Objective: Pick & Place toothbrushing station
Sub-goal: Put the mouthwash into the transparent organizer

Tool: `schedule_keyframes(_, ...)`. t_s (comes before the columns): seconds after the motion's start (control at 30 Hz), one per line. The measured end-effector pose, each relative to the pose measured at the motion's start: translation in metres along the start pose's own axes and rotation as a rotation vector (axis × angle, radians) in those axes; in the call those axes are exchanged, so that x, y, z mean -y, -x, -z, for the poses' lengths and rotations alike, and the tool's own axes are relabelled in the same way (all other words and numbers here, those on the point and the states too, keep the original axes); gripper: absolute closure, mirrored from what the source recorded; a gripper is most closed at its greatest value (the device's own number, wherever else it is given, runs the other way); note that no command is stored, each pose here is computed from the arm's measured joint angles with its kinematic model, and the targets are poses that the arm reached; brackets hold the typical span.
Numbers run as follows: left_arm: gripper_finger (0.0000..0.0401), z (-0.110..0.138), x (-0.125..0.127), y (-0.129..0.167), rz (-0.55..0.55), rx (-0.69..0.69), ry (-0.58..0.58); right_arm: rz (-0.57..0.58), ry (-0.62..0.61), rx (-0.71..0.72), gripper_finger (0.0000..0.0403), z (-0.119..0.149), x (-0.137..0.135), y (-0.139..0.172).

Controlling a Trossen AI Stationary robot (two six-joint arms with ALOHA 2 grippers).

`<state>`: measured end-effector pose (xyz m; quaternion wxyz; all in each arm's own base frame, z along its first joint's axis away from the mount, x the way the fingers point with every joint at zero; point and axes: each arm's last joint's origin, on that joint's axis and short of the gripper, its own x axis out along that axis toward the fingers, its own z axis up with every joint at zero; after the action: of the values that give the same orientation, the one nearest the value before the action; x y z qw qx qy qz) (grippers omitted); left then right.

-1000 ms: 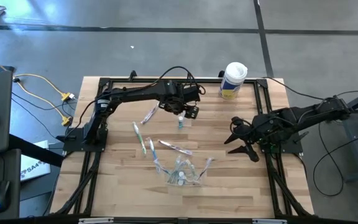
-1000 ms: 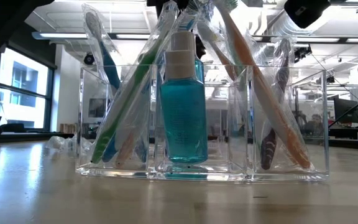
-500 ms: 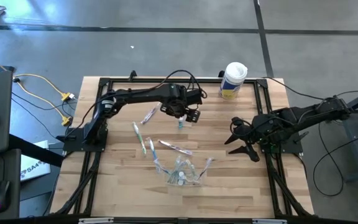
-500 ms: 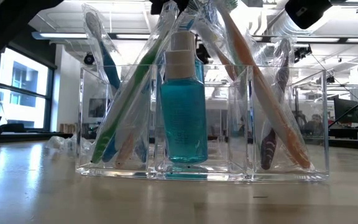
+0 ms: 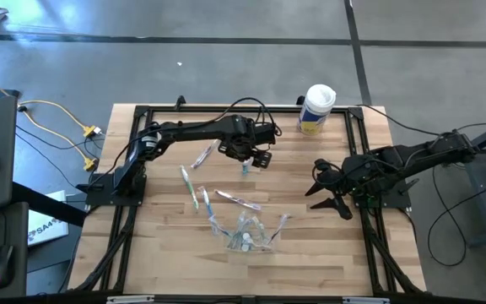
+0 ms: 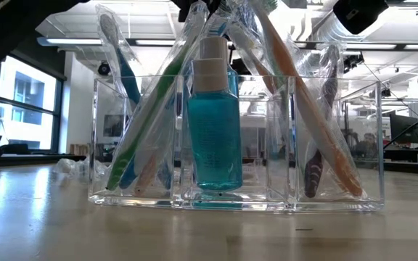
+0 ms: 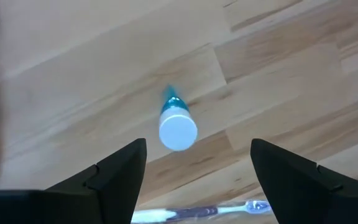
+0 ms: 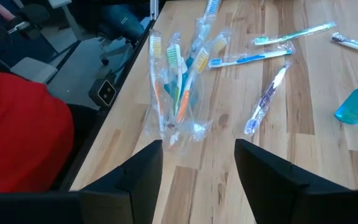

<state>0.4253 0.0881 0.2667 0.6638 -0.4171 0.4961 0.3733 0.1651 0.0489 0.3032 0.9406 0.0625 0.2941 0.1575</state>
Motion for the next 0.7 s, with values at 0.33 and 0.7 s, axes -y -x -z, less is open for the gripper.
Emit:
schedule_keyframes(0.33, 0.0114, 0.000, 0.000, -0.016, -0.043, -0.027, -0.011, 0.000, 0.000, 0.000, 0.0210, 0.000, 0.000, 0.000)
schedule_keyframes(0.7, 0.0114, -0.007, 0.001, -0.029, -0.024, -0.049, -0.022, 0.001, -0.001, -0.011, 0.0210, 0.001, 0.000, 0.000)
